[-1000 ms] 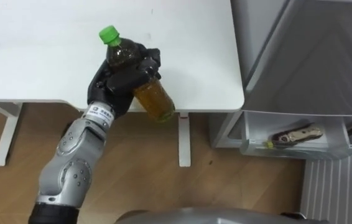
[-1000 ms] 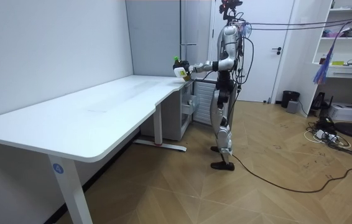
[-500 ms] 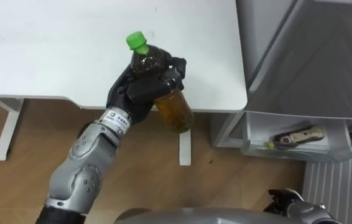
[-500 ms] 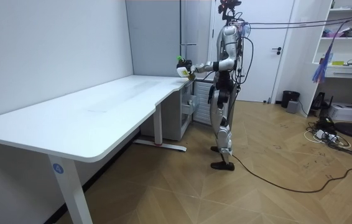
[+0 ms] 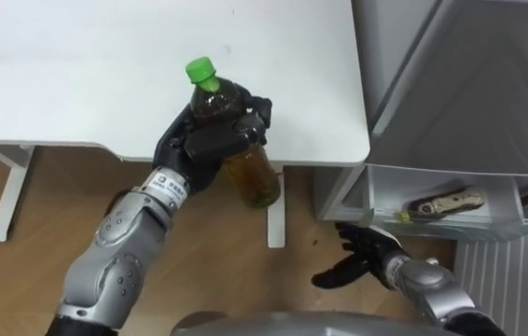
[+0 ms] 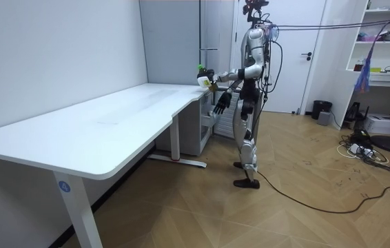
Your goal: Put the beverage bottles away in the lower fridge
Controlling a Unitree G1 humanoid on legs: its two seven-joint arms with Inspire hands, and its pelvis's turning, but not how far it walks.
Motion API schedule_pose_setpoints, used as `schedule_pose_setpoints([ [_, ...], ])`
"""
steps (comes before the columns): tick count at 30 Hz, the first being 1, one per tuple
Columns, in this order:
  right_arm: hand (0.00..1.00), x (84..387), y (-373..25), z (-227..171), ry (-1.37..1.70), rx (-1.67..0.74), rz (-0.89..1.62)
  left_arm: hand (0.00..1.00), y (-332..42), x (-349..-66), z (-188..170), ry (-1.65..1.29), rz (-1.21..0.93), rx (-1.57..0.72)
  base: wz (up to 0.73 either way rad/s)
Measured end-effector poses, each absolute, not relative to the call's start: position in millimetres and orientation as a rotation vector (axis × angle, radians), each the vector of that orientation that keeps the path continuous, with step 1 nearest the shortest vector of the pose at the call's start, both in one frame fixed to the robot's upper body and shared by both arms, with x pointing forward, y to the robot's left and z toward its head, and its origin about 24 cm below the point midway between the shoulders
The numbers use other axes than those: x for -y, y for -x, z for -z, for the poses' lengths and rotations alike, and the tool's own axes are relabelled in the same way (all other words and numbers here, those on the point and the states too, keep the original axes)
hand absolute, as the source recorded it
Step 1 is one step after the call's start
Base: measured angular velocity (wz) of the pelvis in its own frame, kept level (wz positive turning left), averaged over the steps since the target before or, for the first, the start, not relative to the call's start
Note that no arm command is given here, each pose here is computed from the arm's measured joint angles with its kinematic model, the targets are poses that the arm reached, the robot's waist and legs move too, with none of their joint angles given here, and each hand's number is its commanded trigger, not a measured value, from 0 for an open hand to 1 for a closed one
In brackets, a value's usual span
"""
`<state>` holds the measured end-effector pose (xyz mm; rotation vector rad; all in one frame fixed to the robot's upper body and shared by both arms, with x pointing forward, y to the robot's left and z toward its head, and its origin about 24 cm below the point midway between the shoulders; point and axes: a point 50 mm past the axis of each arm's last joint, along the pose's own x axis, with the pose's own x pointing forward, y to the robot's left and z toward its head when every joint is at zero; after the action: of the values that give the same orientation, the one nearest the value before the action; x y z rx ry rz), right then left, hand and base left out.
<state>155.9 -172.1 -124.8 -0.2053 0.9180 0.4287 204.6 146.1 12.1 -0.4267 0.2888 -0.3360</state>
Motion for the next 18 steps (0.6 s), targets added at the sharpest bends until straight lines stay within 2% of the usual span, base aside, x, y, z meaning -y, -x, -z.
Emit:
schedule_pose_setpoints([
  [18,0.0,138.1,-172.9,83.1,0.1,-0.702,-0.778,1.0,-200.2,-144.6,-9.3,0.407,0.358,-0.291,0.0],
])
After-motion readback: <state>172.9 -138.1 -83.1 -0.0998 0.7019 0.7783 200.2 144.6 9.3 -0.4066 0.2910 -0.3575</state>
